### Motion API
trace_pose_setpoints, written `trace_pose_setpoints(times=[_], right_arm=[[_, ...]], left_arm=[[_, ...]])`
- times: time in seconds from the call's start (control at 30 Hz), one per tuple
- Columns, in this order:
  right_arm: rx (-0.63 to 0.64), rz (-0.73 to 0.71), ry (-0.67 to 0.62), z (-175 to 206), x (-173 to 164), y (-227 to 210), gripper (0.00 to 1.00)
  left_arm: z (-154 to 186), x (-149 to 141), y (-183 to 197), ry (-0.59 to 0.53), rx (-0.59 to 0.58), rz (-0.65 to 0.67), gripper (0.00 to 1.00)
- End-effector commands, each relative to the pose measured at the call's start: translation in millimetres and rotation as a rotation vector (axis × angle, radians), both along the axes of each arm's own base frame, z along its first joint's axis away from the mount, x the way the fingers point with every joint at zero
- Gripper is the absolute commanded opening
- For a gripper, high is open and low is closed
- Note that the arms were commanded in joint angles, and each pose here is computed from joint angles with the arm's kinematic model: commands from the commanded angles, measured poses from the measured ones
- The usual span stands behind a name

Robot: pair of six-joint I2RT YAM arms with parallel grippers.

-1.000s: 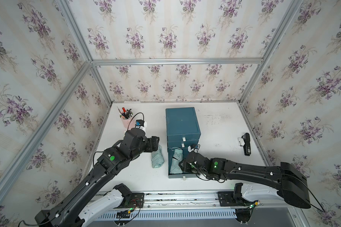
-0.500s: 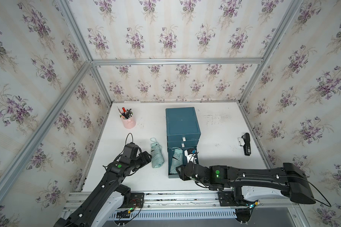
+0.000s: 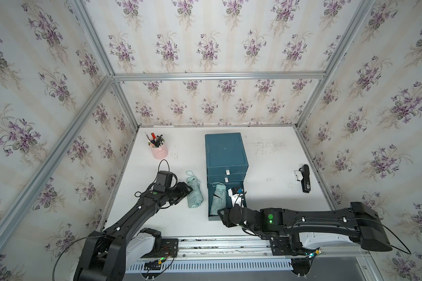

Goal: Place the umbrella in the drawer by color
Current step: Pick up the umbrella from the center of the board.

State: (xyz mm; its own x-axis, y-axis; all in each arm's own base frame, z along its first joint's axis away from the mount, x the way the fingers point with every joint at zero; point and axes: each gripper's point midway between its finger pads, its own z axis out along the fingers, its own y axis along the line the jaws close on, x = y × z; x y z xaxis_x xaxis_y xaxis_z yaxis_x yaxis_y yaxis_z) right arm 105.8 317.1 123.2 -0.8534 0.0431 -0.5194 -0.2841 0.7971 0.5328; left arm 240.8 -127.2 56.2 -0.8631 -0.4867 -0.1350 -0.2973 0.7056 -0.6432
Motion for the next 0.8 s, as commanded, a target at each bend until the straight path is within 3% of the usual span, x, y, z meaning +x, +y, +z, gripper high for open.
trace_pose_setpoints(times=[0.0, 0.47, 0.77], right_arm=[[0.020, -0.002, -0.025, 5.0, 2.7, 3.9, 0.47], [0.043, -0.003, -0.020, 5.5, 0.1, 1.6, 0.47], [0.066, 0.007, -0.017, 10.2, -1.1, 5.9, 0.47]], left_arm=[[5.5, 12.9, -6.4, -0.051, -0.019, -0.031, 0.56], [-26.0, 15.2, -12.9, 0.036, -0.032, -0.057, 0.50], [-24.0, 12.4, -11.0, 0.026, -0.020, -0.060, 0.43]])
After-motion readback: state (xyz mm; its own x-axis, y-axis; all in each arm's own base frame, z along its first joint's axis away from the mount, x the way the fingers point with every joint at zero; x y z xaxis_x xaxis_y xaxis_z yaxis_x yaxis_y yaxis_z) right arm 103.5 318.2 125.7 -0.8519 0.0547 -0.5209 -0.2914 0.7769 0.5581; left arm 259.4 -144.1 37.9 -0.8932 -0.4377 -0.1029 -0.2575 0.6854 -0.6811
